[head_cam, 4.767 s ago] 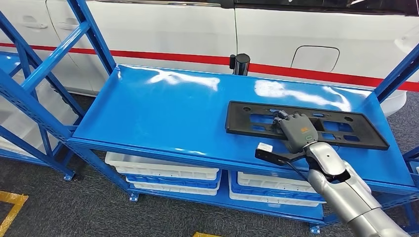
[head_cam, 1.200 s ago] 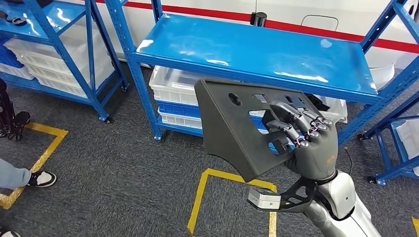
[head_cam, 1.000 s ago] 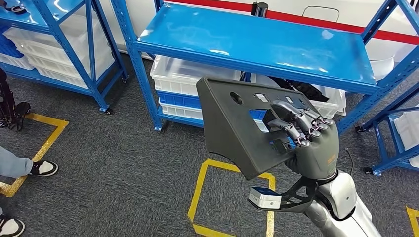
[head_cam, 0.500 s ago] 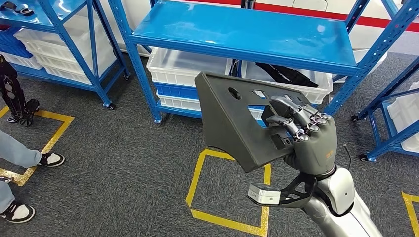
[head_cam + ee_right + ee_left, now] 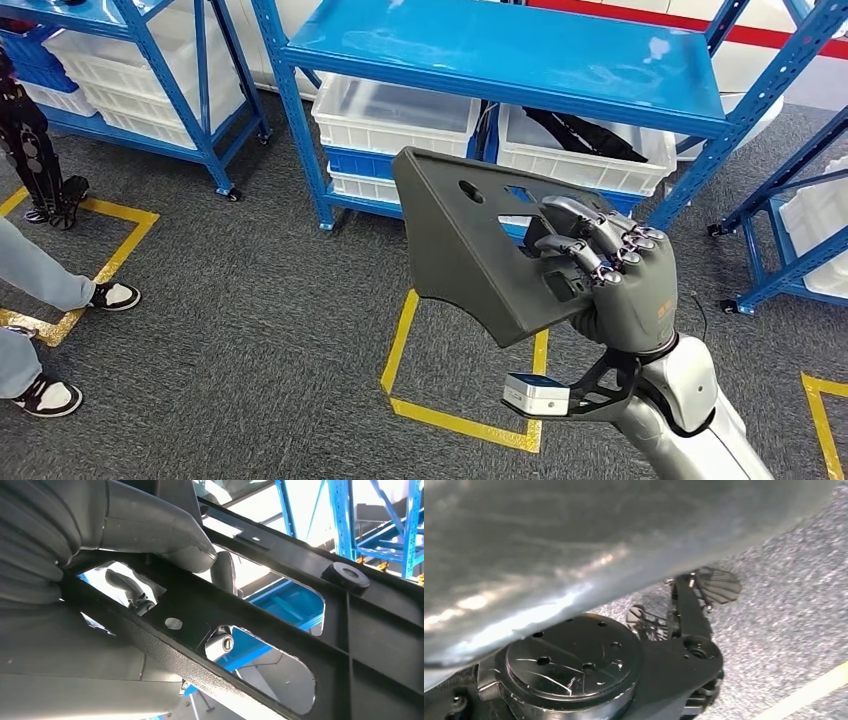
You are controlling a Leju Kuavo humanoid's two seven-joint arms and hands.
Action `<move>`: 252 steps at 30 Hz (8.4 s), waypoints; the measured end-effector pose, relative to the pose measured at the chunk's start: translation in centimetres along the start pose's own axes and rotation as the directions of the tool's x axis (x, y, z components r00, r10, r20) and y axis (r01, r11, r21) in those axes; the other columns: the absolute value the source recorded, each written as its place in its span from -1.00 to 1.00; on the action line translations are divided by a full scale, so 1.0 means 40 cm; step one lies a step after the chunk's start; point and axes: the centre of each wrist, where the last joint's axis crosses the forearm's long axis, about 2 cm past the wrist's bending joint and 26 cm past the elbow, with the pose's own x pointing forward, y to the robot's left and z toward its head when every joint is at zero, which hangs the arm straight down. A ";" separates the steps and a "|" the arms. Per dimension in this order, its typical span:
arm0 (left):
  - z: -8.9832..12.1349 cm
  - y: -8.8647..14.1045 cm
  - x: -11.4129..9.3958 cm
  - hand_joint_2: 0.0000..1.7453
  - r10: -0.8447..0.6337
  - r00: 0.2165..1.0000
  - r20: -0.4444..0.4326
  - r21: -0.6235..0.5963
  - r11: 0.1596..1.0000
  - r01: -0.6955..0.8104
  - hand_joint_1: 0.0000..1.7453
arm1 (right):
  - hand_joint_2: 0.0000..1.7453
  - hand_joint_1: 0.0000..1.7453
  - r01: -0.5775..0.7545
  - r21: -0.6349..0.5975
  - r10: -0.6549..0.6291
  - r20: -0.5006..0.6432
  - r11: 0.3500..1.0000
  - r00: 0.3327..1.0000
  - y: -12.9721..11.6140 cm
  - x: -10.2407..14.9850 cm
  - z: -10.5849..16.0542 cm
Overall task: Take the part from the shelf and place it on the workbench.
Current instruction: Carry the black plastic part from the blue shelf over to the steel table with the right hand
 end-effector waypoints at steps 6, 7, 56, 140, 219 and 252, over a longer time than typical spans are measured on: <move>0.001 0.001 -0.002 -1.00 0.000 1.000 0.001 0.000 1.000 0.000 -1.00 | 1.00 1.00 -0.005 0.001 0.005 0.006 1.000 1.000 0.002 -0.002 -0.001; 0.001 0.003 -0.004 -1.00 0.000 1.000 -0.001 0.002 1.000 0.000 -1.00 | 1.00 1.00 -0.006 0.002 0.006 0.006 1.000 1.000 0.002 -0.002 -0.001; 0.005 0.017 -0.013 -1.00 -0.003 1.000 0.015 0.022 1.000 0.002 -1.00 | 1.00 1.00 -0.038 0.015 0.038 0.021 0.999 0.999 0.000 -0.005 0.015; 0.001 0.096 0.026 -1.00 -0.182 0.983 0.029 0.052 0.982 0.180 -1.00 | 1.00 1.00 -0.101 0.099 0.109 -0.074 0.990 0.991 -0.101 0.114 0.173; 0.018 0.084 -0.025 -1.00 -0.274 0.961 -0.028 0.046 0.960 0.275 -1.00 | 1.00 1.00 -0.077 0.100 0.091 -0.136 0.992 0.987 -0.142 0.059 0.204; 0.020 0.090 -0.029 -1.00 -0.277 0.960 -0.033 0.050 0.959 0.279 -1.00 | 1.00 1.00 -0.086 0.107 0.100 -0.134 0.991 0.986 -0.138 0.062 0.206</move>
